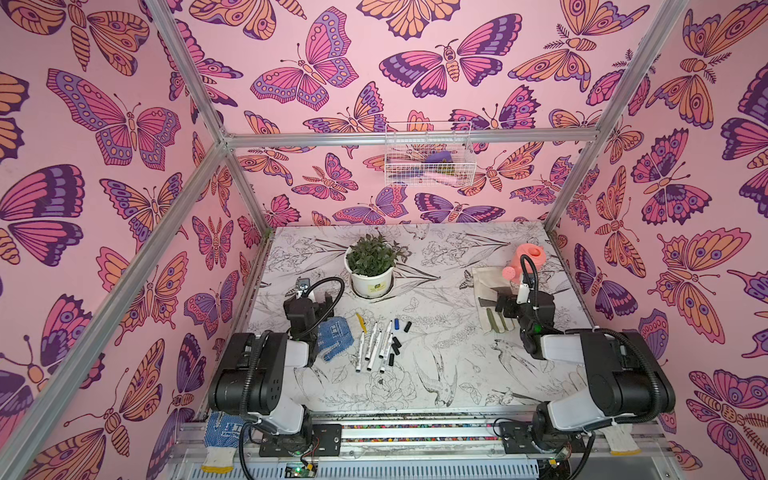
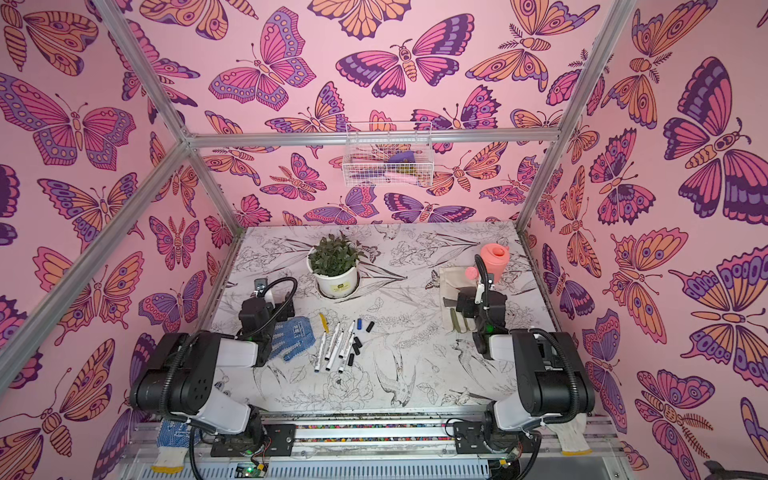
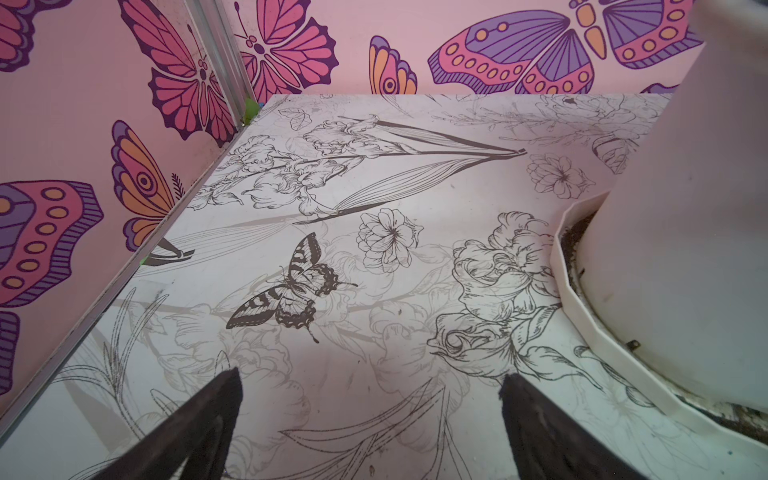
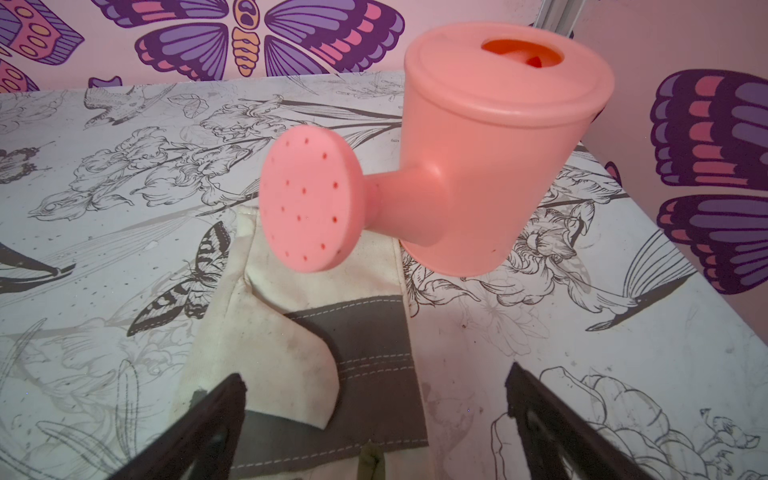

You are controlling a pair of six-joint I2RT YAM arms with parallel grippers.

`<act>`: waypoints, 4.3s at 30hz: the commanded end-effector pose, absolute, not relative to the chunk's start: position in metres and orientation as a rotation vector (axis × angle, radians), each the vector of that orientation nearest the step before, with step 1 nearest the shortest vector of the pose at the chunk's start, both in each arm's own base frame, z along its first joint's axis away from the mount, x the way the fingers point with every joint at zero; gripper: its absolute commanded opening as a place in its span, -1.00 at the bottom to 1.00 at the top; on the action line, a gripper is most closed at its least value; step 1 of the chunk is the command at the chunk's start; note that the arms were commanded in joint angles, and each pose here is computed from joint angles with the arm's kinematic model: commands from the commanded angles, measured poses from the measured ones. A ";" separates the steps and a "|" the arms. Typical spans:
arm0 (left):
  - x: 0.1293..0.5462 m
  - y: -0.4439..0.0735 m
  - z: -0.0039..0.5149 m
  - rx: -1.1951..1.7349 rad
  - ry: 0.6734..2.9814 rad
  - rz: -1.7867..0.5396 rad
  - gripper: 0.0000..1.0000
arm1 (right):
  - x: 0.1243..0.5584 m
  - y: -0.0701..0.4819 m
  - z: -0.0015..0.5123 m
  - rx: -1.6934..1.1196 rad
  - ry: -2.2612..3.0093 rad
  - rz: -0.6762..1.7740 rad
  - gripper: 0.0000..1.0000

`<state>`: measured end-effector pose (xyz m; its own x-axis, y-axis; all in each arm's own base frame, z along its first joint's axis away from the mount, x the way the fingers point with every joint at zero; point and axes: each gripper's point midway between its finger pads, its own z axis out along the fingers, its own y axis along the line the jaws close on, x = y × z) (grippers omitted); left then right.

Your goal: Insert the pens into the pen caps

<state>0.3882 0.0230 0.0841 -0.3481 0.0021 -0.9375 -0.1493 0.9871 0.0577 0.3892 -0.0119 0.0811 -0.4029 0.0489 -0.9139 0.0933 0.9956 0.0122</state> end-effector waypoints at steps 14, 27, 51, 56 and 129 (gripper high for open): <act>0.391 0.021 0.091 -0.093 1.904 0.147 0.98 | 0.394 -0.013 0.093 0.114 1.952 -0.040 0.98; 0.394 0.003 0.113 0.015 1.980 0.126 0.97 | 0.398 -0.020 0.126 0.143 1.954 -0.075 0.69; 0.258 -0.146 0.093 0.082 2.450 -0.035 0.87 | 0.381 0.135 0.190 -0.061 2.113 0.177 0.35; 0.245 -0.144 0.081 0.089 2.529 -0.048 0.76 | 0.380 0.137 0.188 -0.073 2.122 0.186 0.34; 0.295 -0.264 0.230 0.344 1.954 -0.779 -1.00 | 0.303 0.361 0.244 -0.705 2.084 1.164 -0.43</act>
<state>0.2906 -0.2602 0.2141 -0.5358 -0.0660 -0.8417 0.5176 0.7620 -0.3892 0.3031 0.3552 0.2348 -0.6654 -0.1441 -0.7325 -0.6913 0.4893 0.5317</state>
